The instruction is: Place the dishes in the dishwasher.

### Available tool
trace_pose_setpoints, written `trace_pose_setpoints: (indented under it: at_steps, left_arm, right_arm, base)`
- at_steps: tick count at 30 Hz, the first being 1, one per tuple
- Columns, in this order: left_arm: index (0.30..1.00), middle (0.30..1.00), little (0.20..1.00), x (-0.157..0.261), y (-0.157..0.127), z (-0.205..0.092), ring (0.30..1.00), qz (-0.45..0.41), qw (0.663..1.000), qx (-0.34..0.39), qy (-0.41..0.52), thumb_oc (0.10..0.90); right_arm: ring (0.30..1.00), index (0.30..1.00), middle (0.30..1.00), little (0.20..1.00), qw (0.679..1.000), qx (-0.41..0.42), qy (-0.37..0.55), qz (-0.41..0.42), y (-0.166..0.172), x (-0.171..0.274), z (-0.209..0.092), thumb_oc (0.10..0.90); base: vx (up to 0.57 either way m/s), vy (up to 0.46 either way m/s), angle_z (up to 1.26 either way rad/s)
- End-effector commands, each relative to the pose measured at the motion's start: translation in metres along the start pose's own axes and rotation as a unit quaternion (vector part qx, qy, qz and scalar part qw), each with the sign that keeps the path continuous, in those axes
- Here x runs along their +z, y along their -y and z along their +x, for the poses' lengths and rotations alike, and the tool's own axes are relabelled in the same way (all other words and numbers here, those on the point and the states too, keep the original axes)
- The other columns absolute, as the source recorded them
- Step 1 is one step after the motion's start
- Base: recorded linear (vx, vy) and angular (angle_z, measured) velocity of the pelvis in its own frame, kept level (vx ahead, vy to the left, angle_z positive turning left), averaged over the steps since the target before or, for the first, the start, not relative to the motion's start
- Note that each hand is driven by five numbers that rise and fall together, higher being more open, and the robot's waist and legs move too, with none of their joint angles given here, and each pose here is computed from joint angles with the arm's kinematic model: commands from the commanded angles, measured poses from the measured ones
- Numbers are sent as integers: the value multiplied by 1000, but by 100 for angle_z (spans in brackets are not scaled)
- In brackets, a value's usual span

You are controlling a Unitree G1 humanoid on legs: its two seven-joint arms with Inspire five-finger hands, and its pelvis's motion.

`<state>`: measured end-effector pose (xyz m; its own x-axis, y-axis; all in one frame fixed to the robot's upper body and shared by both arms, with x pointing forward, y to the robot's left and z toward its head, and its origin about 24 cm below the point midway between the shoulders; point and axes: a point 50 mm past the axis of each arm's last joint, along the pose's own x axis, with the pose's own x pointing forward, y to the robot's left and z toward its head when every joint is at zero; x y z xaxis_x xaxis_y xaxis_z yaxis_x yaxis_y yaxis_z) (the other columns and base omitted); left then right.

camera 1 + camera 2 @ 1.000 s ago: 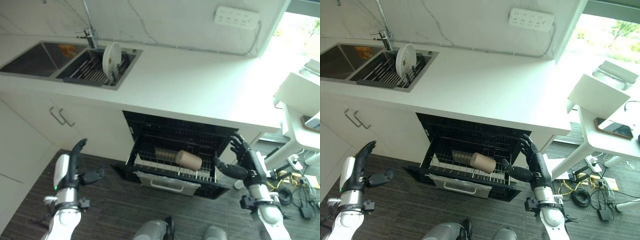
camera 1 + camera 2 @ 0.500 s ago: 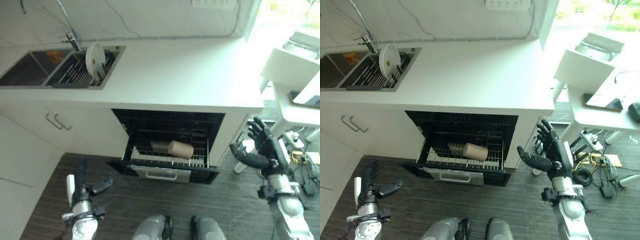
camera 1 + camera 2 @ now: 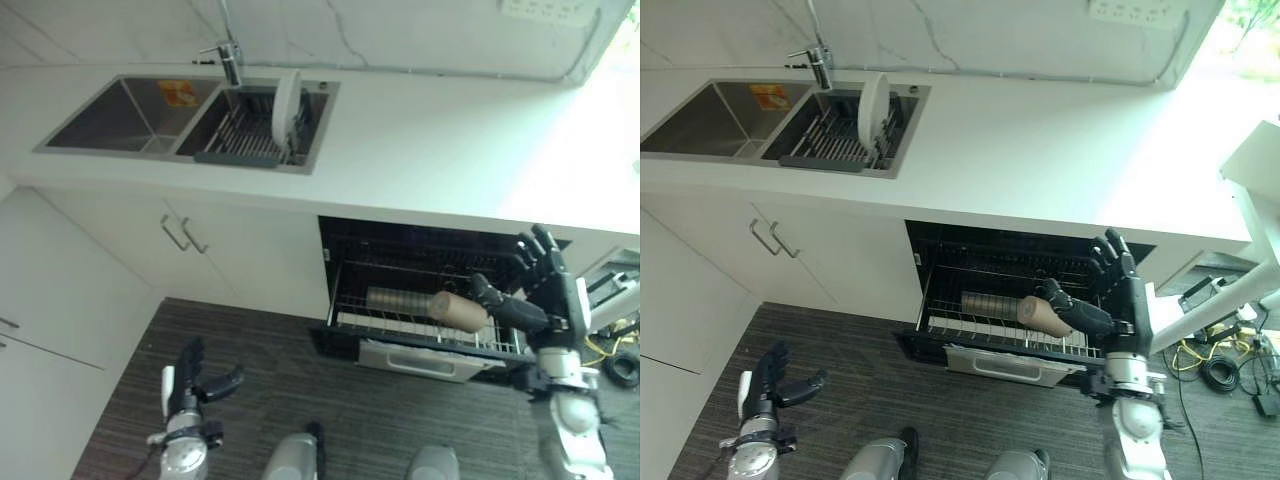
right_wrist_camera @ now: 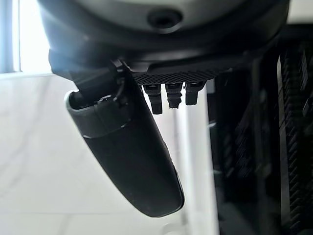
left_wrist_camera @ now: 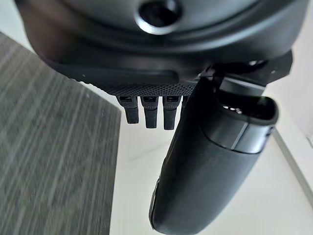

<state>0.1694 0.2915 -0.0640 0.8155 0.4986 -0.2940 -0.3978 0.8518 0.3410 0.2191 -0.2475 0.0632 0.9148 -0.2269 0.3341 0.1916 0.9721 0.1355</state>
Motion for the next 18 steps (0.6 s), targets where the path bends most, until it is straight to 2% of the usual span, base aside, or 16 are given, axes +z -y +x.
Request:
trace_pose_setpoints:
  at_steps: [1, 4, 6, 9, 11, 14, 18]
  left_arm:
    - [900, 900, 900, 31, -20, 2, 900, -56, 995, 29, 75, 800]
    - [900, 900, 900, 31, -17, 1, 900, -76, 994, 23, 70, 800]
    - [900, 900, 900, 31, -12, -1, 900, -88, 994, 4, 68, 800]
    - [900, 900, 900, 31, 2, -4, 900, -79, 994, -35, 67, 800]
    - [900, 900, 900, 28, 14, -7, 900, -68, 993, -69, 64, 800]
    - [900, 900, 900, 9, 41, -17, 900, -54, 987, -151, 17, 800]
    - [900, 900, 900, -17, 49, -25, 900, -37, 985, -166, -34, 800]
  right_arm:
    - [900, 900, 900, 900, 988, 27, 151, -28, -6, 53, 34, 800]
    - [900, 900, 900, 900, 987, 27, 155, -22, -16, 57, 39, 800]
    - [900, 900, 900, 900, 987, 23, 156, -14, -16, 58, 39, 800]
    - [900, 900, 900, 900, 987, 24, 157, -3, -11, 60, 39, 800]
    - [900, 900, 900, 900, 988, 17, 155, 0, 4, 62, 36, 800]
    - [900, 900, 900, 900, 985, 20, 168, -37, 7, 60, 42, 800]
    - [900, 900, 900, 900, 985, 53, 155, -47, -8, 58, 49, 800]
  base:
    - [-18, 182, -58]
    - [-40, 131, -90]
    - [-1, 56, -12]
    - [16, -6, -2]
    - [97, -127, 22]
    - [112, -33, 18]
    - [212, 255, -26]
